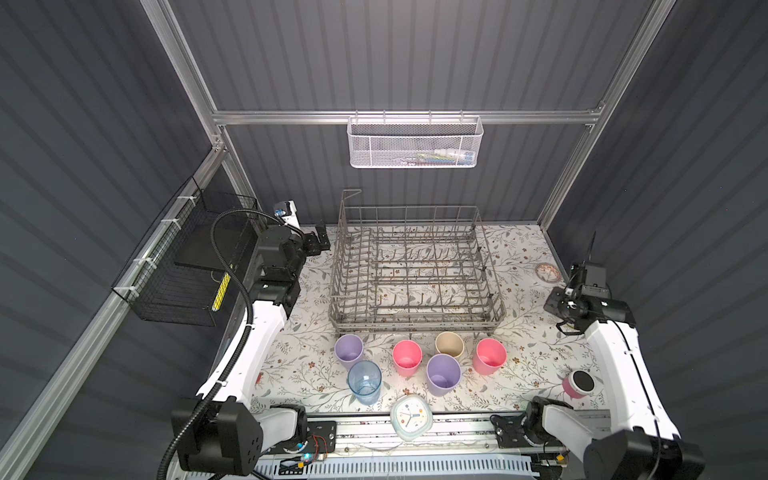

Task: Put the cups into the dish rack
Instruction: 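Lift the amber cup above the rack while the left gripper reaches toward it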

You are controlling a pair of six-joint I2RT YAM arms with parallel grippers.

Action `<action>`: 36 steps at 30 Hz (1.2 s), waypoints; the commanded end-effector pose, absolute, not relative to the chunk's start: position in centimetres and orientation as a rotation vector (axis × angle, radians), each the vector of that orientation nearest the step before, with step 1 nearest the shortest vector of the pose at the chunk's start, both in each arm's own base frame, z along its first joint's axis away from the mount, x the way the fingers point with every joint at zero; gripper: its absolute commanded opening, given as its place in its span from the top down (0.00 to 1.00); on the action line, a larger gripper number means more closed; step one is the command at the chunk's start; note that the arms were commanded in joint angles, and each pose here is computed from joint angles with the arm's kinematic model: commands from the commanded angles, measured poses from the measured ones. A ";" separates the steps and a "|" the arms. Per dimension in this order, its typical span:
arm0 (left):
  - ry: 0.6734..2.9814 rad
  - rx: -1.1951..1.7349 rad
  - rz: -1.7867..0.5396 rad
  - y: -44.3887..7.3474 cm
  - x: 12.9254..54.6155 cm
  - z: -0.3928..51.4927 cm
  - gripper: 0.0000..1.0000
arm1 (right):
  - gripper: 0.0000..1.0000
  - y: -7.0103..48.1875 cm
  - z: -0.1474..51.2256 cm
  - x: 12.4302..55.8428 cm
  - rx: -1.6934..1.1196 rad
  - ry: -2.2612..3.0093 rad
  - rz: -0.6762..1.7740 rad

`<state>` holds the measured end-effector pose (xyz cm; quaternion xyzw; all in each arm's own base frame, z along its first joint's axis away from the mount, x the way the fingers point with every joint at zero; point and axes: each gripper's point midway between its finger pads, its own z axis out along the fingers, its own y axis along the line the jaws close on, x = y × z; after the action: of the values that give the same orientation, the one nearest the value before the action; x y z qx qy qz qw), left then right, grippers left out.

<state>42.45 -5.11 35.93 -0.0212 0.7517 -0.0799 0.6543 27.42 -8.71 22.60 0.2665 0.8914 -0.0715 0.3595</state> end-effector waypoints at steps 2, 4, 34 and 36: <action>1.645 0.018 -0.332 -7.4 41.5 39.5 0.00 | 1.00 -5.2 29.5 28.3 0.546 2.180 -0.054; 1.638 0.057 -0.397 -8.6 41.4 40.2 0.00 | 1.00 -3.1 32.6 29.0 0.457 2.124 0.009; 1.396 0.907 -1.397 -26.8 35.2 42.9 0.01 | 1.00 23.6 44.9 32.1 -0.368 1.700 1.575; 1.394 0.935 -1.408 -27.0 35.0 42.5 0.01 | 1.00 23.9 44.6 31.8 -0.389 1.707 1.605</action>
<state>36.46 -26.50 41.68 0.3410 0.5941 -0.5518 0.4756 33.50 23.16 42.57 -0.1040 0.7023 0.5945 0.3775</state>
